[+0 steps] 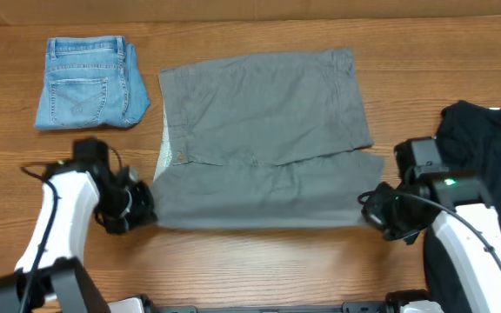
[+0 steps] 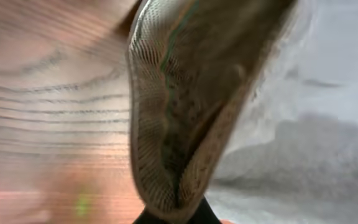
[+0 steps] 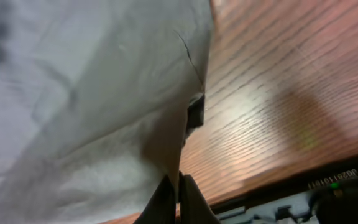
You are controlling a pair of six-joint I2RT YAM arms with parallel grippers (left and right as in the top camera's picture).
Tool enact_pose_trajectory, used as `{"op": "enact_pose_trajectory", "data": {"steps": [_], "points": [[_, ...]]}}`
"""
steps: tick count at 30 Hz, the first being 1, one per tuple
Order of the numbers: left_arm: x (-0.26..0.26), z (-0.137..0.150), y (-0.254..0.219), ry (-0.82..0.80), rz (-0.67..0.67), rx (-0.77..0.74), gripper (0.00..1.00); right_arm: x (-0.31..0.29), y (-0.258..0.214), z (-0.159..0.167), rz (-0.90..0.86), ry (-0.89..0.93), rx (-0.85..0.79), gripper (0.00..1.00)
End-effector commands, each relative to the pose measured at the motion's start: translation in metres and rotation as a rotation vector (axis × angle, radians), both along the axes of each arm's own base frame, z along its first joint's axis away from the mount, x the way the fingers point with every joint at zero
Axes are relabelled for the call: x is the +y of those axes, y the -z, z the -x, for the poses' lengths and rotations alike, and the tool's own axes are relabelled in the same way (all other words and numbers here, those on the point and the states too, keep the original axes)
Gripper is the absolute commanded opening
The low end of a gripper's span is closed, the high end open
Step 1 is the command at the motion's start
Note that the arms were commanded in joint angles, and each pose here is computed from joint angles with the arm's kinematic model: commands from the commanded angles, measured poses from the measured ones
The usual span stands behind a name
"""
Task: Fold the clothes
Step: 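Lift the bottom edge with both grippers and fold it up over the top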
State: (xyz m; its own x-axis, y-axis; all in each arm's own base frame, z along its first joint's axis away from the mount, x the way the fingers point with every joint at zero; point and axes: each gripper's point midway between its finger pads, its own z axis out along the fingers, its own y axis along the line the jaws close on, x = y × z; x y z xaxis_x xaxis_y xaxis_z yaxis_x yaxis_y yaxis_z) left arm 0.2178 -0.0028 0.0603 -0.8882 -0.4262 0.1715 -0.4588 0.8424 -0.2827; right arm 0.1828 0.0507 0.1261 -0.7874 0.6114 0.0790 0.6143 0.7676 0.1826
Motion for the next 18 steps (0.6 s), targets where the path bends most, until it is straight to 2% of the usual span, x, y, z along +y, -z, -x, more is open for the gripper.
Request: {"op": "enact_pose_trajectory", "data": {"steps": [1, 4, 11, 15, 18], "points": [[0.015, -0.022, -0.053, 0.017, -0.083, -0.159, 0.04, -0.011, -0.057, -0.019, 0.063, 0.001, -0.17, 0.04], [0.024, -0.017, -0.087, 0.01, -0.16, -0.209, 0.04, -0.015, -0.093, -0.018, 0.078, 0.008, -0.231, 0.04], [0.048, 0.023, -0.162, -0.038, -0.385, -0.308, 0.04, -0.019, -0.179, -0.009, 0.079, 0.023, -0.405, 0.04], [0.047, 0.026, -0.181, -0.055, -0.404, -0.394, 0.04, -0.02, -0.193, -0.018, 0.078, 0.037, -0.47, 0.04], [0.047, 0.024, -0.18, -0.062, -0.4, -0.397, 0.04, -0.029, -0.191, -0.035, 0.136, 0.056, -0.48, 0.04]]}}
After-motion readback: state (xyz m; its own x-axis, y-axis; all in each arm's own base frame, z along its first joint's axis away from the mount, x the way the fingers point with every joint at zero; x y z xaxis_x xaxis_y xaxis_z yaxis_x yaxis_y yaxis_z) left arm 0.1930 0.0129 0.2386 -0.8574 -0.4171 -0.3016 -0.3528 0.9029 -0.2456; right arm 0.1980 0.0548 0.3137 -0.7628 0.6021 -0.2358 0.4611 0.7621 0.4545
